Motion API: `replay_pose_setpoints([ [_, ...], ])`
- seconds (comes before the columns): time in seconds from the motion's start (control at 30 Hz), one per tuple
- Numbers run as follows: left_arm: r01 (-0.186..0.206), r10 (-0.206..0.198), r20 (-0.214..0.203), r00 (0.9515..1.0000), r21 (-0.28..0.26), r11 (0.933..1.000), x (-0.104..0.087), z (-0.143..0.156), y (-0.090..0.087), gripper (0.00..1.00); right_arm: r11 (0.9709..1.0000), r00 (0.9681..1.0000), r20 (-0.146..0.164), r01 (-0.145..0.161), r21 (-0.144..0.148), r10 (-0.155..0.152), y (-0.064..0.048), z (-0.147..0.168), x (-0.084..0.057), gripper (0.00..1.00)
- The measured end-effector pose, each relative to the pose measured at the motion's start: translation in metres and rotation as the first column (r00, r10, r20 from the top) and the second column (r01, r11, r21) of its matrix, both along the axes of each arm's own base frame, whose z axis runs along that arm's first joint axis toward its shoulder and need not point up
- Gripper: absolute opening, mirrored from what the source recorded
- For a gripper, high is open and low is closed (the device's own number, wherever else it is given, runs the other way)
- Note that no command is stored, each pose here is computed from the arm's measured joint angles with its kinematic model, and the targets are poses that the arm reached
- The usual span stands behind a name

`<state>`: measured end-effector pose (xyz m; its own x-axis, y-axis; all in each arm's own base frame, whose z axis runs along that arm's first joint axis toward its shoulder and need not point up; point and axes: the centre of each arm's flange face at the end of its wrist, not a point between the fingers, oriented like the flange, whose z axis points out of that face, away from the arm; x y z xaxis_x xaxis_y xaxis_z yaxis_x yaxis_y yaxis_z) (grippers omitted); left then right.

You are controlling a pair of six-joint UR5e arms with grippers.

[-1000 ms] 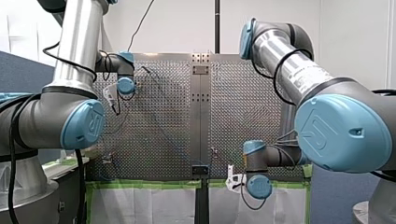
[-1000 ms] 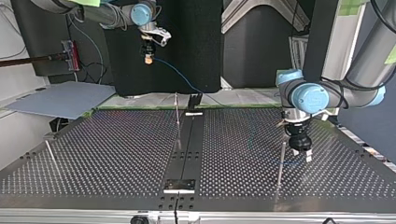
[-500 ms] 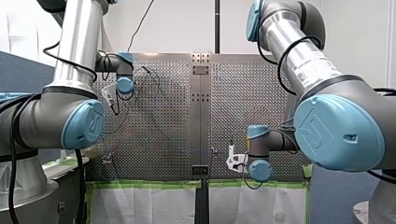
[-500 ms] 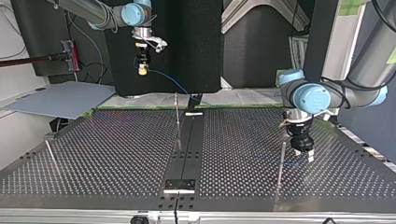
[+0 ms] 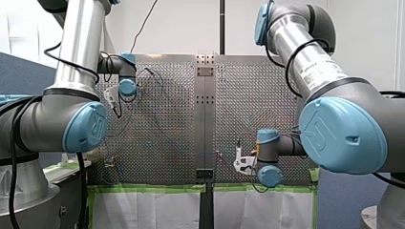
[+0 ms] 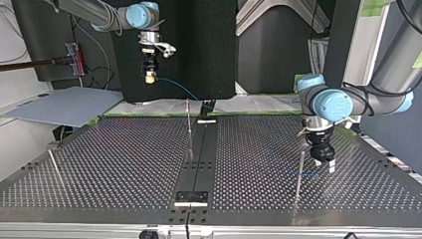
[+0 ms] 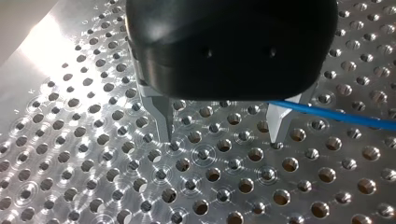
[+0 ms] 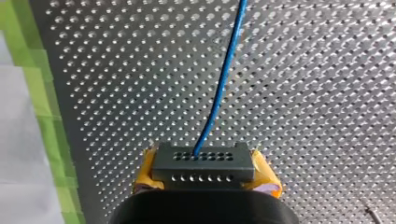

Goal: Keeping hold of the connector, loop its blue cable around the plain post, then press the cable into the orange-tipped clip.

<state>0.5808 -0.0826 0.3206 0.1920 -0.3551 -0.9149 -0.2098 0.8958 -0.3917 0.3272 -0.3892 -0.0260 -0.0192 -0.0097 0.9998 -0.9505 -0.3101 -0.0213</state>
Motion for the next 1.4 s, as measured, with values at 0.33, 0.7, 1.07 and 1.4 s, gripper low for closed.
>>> replay_pose_setpoints([
  [0.33, -0.001, 0.002, -0.011, 0.9999, 0.002, 1.0, -0.001, -0.001, 0.0, 1.0, 0.9999, 1.0, 0.007, 0.007, 0.015, -0.007, 0.005, -0.039, -0.01, 0.0],
  [0.7, -0.03, 0.027, -0.079, 0.9965, -0.036, 0.9989, -0.009, -0.009, 0.003, 1.0, 0.9977, 0.9998, -0.014, -0.01, 0.068, 0.011, 0.015, -0.069, -0.018, 0.0],
  [1.07, -0.065, 0.051, -0.138, 0.9892, -0.102, 0.9926, -0.015, -0.017, 0.019, 1.0, 0.9974, 0.9999, -0.009, -0.01, 0.071, 0.011, 0.012, -0.07, -0.017, 0.0],
  [1.4, -0.057, 0.038, -0.149, 0.9881, -0.124, 0.9907, -0.022, -0.033, 0.026, 1.0, 0.9963, 0.9999, -0.012, -0.01, 0.086, 0.011, 0.013, -0.071, -0.017, 0.0],
])
